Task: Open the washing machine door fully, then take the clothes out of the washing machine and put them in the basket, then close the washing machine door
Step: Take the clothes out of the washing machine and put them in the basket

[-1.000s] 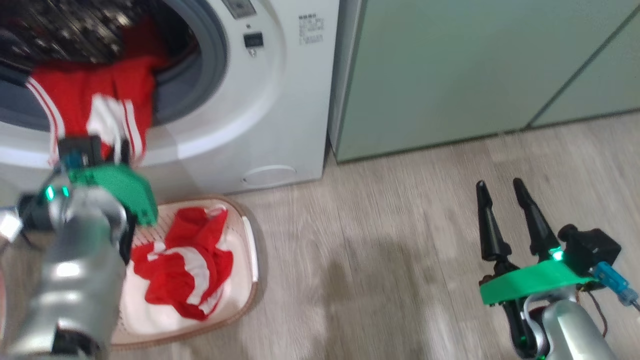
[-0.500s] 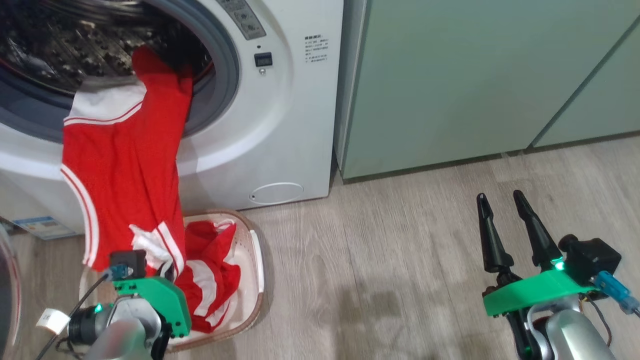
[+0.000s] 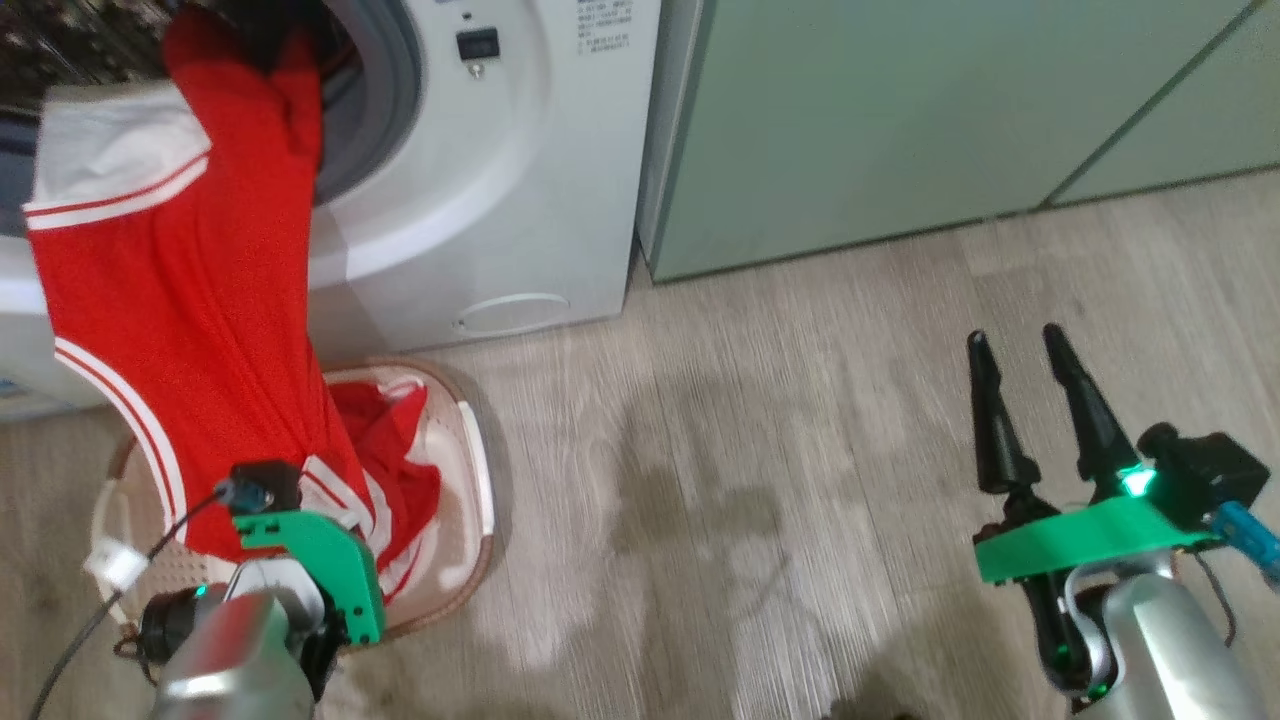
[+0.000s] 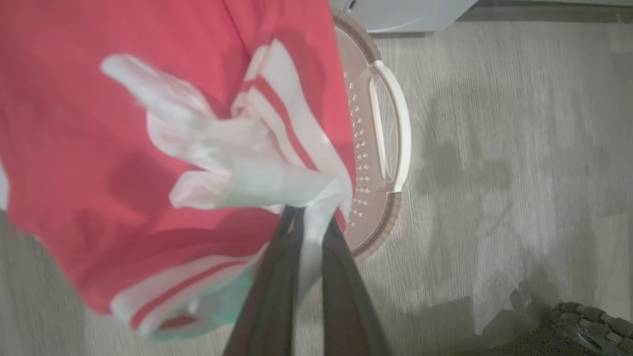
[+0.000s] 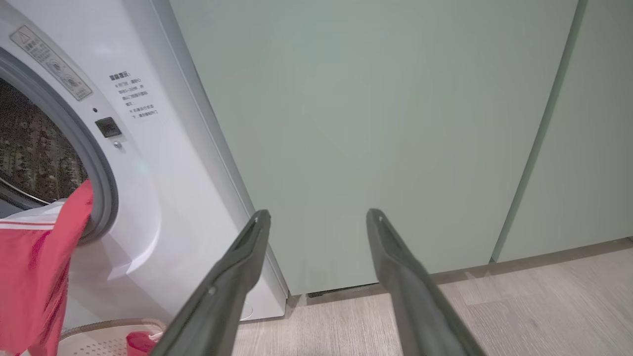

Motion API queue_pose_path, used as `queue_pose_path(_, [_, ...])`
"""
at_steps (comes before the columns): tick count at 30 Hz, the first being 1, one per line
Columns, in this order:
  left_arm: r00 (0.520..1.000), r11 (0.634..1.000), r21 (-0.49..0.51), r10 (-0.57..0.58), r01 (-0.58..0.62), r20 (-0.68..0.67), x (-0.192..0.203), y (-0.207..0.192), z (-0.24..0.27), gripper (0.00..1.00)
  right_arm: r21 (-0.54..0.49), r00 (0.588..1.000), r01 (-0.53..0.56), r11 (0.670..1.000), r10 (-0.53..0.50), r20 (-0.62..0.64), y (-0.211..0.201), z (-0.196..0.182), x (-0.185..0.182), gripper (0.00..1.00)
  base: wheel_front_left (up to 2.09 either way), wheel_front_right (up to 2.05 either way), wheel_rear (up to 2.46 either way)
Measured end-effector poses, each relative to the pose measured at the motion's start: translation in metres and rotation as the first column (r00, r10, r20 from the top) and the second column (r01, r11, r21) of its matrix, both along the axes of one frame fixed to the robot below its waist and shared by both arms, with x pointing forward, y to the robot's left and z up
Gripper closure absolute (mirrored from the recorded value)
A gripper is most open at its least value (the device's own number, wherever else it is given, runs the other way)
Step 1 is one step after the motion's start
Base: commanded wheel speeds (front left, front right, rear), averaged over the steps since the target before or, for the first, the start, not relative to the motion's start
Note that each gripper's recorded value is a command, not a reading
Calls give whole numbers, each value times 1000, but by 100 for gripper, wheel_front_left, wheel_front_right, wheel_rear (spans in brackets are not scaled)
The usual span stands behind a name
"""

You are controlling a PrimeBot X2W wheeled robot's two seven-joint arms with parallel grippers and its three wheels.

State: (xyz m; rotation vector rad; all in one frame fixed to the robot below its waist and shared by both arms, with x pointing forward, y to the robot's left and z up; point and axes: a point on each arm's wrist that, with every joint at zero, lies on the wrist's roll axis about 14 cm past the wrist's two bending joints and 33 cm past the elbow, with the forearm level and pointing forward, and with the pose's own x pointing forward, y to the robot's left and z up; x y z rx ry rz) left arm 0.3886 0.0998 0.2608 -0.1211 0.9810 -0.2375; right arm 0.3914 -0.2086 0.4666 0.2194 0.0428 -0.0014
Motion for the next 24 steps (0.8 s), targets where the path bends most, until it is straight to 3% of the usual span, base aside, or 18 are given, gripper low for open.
queue_pose_path(12, [957,1000,-4,-8,7,-290,-19,-2,-56,100,-36,999,16,999,-17,-42,-12,-21,31,0,0,0,0])
queue_pose_path(23, [935,1000,-5,2,-4,-354,-12,-1,-84,100,-57,995,18,998,-24,-93,-17,-47,48,0,0,0,0])
queue_pose_path(24, [943,1000,-5,3,-5,-332,-9,-1,-84,93,-58,996,21,998,-26,-91,-18,-46,49,0,0,0,0])
